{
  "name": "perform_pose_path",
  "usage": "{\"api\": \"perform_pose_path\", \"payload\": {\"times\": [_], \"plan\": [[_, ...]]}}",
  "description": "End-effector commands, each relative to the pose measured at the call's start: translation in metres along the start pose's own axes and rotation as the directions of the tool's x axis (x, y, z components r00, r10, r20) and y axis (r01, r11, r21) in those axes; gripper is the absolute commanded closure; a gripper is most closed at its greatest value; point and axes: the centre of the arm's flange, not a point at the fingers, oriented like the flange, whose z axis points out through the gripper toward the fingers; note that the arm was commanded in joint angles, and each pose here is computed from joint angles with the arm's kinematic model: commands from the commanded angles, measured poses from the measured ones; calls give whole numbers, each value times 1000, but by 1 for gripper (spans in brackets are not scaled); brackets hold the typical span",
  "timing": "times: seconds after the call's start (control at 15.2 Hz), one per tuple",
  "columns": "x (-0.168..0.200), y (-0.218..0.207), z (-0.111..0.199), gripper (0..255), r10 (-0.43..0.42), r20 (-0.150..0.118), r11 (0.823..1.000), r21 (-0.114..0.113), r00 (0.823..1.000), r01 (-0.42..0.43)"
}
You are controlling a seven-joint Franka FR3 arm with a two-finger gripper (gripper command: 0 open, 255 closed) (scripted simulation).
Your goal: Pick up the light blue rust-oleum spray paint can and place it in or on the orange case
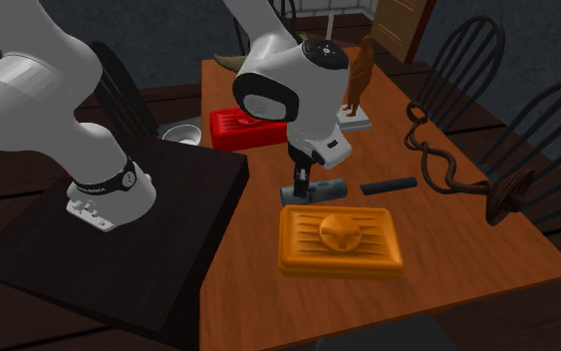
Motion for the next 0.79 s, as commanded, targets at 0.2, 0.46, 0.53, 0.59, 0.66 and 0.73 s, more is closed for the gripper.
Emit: {"api": "perform_pose_path", "payload": {"times": [0.2, 0.46, 0.53, 0.59, 0.66, 0.73], "plan": [[29, -19, 52, 0, -44, -4, 999, 25, 999, 44], [52, -36, 96, 0, -78, -8, 996, 44, 997, 78], [57, -39, 104, 0, -85, -9, 995, 48, 996, 85], [57, -40, 110, 0, -85, -9, 995, 48, 996, 85], [57, -40, 115, 0, -85, -9, 995, 48, 996, 85], [57, -40, 120, 0, -85, -9, 995, 48, 996, 85]]}}
